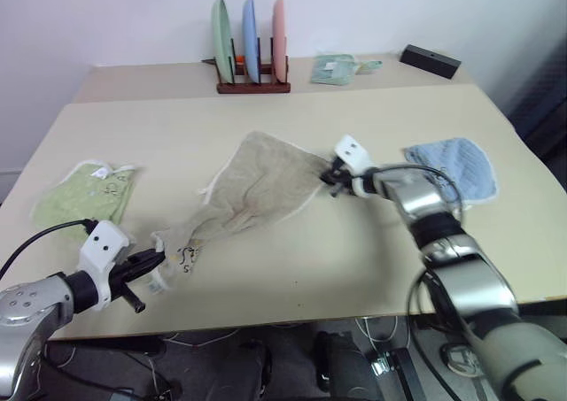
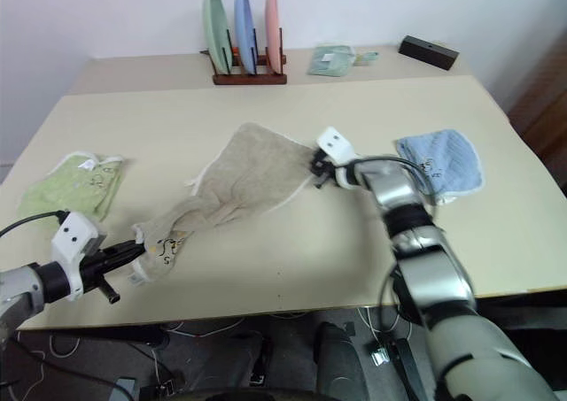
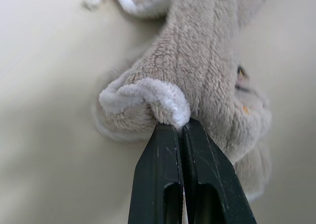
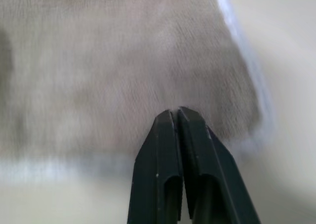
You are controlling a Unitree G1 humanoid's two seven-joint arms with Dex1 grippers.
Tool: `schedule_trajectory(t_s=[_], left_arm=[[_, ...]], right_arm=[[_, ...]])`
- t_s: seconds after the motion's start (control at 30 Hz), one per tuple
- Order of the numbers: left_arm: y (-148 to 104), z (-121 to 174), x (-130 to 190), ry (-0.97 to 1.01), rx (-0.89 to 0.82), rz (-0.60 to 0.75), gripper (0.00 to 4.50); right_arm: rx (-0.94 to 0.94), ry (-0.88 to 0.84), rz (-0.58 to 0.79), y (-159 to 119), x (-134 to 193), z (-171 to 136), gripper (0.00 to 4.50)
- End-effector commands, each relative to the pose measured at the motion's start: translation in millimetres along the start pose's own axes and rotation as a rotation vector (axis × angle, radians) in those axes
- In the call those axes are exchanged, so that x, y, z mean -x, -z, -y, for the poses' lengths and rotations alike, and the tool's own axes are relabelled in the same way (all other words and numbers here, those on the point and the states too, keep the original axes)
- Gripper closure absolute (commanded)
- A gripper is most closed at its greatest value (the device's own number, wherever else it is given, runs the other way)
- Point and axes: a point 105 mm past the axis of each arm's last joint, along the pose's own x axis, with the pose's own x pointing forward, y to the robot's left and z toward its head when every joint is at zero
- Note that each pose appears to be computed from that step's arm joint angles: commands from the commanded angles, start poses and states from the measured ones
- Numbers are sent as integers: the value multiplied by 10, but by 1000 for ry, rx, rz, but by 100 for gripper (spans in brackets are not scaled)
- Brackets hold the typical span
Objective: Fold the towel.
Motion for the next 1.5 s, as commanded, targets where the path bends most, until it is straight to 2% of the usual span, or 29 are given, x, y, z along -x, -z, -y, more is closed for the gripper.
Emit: schedule_trajectory(t_s=[0.03,0.13,0.27,0.3,0.37,0.43,0.53,0.63,0.77,0.9,1.1,1.17,1.23,1.43,1.5], left_arm=[[-109,-13,-81,5,-30,51,450],[-150,10,-170,41,-32,65,450],[-196,59,-282,91,-43,75,450],[-209,71,-307,102,-46,79,450],[-223,89,-337,115,-49,85,450],[-228,94,-351,119,-49,87,450],[-232,99,-353,119,-38,93,450],[-226,107,-349,118,-38,92,450],[-206,133,-326,111,-33,90,450],[-187,171,-299,104,-26,88,450],[-175,193,-284,98,-19,86,450],[-166,201,-285,99,-20,85,450],[-141,205,-285,100,-20,81,450],[-124,187,-271,101,-26,78,450],[-127,178,-273,100,-28,79,450]], right_arm=[[72,-200,-17,73,384,-466,442],[69,-206,-15,45,534,-635,442],[32,-95,35,-110,502,-507,442],[13,-74,56,-172,467,-453,420],[12,-57,83,-280,389,-402,366],[16,-50,91,-341,319,-380,283],[-44,15,96,-472,17,-269,130],[-74,62,83,-524,-196,-183,3],[-159,138,74,-535,-419,-21,3],[-160,184,15,-488,-573,58,3],[-153,215,-27,-430,-663,100,3],[-195,177,-6,-461,-702,39,53],[-268,142,12,-477,-736,-21,126],[-359,110,46,-502,-739,-53,434],[-384,114,61,-515,-714,-28,446]])
